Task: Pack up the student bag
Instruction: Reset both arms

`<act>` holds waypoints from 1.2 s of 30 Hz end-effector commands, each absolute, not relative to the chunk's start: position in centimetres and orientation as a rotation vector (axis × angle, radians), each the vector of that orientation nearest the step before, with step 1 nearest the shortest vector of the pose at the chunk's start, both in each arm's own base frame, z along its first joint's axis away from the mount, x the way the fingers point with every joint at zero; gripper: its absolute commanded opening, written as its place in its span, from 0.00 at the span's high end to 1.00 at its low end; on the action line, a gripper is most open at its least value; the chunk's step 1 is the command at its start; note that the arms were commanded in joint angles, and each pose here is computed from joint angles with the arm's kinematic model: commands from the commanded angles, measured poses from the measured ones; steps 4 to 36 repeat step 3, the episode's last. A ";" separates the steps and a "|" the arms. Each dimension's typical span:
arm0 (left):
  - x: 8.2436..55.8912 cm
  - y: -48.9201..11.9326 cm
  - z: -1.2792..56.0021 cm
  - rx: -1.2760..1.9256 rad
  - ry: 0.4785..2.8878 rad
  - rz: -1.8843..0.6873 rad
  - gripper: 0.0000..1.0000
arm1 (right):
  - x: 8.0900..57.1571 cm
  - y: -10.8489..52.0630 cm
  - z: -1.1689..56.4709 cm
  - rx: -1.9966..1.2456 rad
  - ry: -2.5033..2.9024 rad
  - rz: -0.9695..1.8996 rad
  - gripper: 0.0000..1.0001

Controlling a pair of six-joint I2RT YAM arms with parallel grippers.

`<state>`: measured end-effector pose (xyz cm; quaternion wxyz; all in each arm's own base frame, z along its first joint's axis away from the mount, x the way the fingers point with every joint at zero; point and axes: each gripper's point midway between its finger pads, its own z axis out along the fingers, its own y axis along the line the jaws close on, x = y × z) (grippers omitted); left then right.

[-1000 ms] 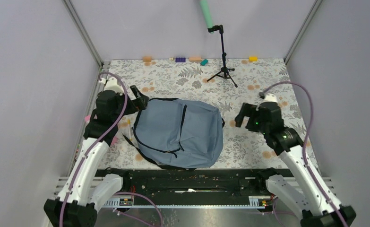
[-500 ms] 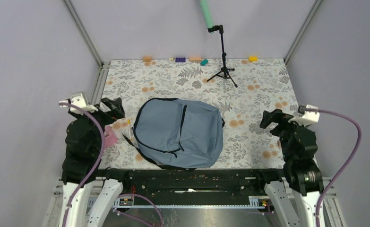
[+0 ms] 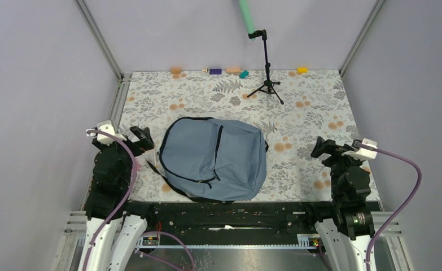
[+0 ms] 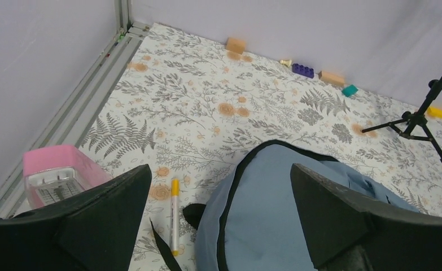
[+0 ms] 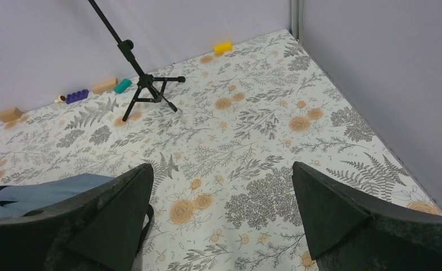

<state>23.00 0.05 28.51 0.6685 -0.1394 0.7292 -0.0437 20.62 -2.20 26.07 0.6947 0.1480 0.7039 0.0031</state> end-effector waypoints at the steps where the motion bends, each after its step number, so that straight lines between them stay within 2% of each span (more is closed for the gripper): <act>1: 23.1 0.4 31.2 -0.320 1.547 -0.101 0.01 | 20.4 -3.0 28.9 0.349 1.487 -0.021 0.00; 36: 23.0 0.5 31.3 -0.322 1.539 -0.099 0.01 | 20.3 -3.1 28.9 0.354 1.483 -0.023 0.00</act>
